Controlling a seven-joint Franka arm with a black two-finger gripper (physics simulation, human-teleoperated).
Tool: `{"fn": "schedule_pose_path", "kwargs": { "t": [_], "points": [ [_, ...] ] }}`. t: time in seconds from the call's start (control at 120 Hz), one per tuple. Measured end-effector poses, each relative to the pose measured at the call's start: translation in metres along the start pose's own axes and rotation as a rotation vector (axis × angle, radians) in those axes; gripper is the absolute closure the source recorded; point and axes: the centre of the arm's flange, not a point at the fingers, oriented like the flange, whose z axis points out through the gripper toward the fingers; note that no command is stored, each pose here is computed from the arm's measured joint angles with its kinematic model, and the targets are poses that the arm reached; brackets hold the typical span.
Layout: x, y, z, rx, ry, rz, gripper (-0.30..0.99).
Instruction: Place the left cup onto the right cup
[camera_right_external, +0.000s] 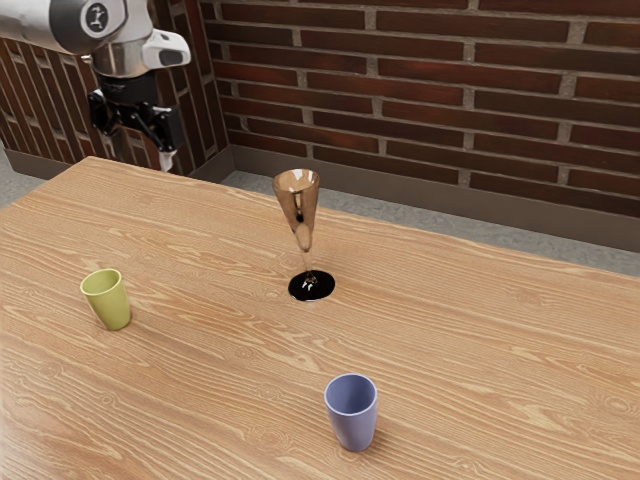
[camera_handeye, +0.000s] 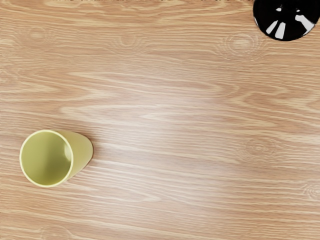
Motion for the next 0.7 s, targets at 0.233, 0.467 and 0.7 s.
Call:
{"fn": "schedule_pose_path", "kwargs": {
  "t": [0.233, 0.467, 0.7],
  "points": [
    [0.0, -0.02, 0.006, -0.001, -0.003, -0.026, 0.0],
    [0.0, -0.028, 0.054, -0.001, -0.072, -0.035, 0.0],
    [0.001, -0.042, 0.108, 0.001, -0.084, -0.019, 0.0]
  ]
}}
